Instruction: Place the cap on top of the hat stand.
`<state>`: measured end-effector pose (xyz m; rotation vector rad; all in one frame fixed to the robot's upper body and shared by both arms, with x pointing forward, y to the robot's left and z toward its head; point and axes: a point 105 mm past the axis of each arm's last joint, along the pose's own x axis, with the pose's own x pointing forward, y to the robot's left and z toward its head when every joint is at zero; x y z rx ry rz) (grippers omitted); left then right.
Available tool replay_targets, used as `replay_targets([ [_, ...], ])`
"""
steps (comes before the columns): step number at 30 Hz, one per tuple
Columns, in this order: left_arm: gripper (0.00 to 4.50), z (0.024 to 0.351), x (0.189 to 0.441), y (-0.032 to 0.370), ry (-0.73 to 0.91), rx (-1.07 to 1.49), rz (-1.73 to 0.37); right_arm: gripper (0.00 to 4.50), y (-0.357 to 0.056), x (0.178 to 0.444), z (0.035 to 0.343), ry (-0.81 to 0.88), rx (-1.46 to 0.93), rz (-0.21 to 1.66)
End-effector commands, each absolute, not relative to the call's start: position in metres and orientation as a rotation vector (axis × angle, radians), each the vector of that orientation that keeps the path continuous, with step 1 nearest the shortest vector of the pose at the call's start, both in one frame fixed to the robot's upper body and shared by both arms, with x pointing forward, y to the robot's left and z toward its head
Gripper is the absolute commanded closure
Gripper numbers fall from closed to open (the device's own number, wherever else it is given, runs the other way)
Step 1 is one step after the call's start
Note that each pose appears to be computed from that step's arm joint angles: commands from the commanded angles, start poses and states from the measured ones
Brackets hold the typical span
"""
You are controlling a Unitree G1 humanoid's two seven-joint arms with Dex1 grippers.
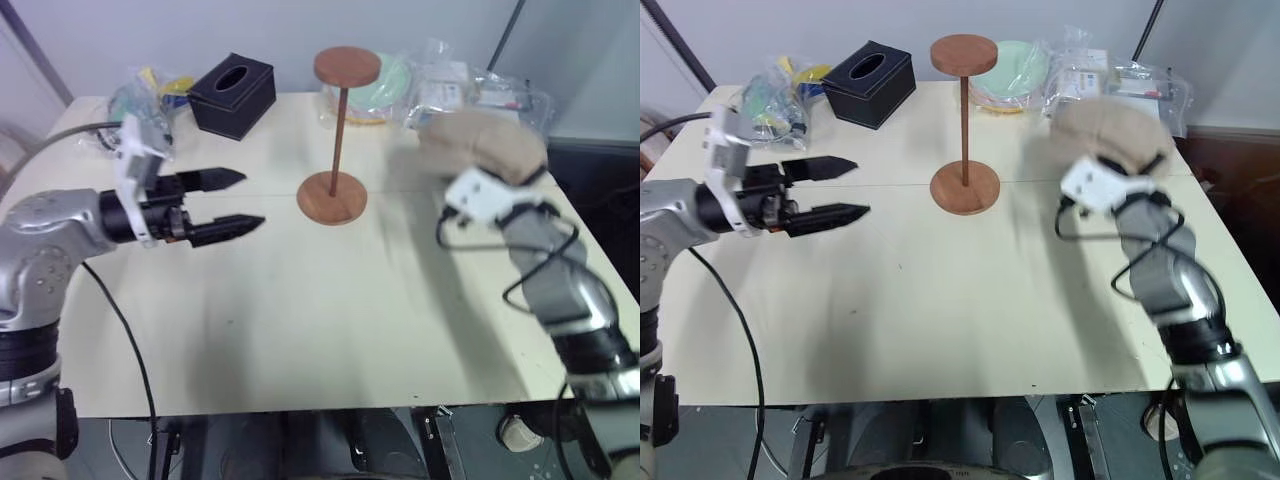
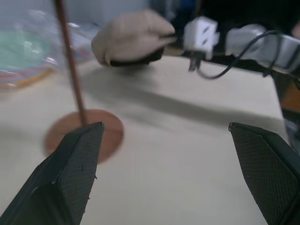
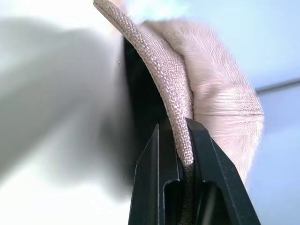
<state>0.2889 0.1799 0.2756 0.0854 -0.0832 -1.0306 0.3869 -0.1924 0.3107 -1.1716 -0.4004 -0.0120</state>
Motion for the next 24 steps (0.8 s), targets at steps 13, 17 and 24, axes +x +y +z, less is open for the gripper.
replay_targets([
  [13,0.0,0.317,0.265,0.219,-0.228,0.076,-0.813,4.46,-0.089,0.35,0.331,-0.822,-1.204,0.309],
  [17,0.0,0.319,0.264,0.222,-0.225,0.087,-0.8,4.46,-0.088,0.343,0.303,-0.801,-1.27,0.341],
  [24,0.0,0.319,0.269,0.219,-0.217,0.097,-0.816,4.46,-0.081,0.345,0.263,-0.824,-1.381,0.332],
])
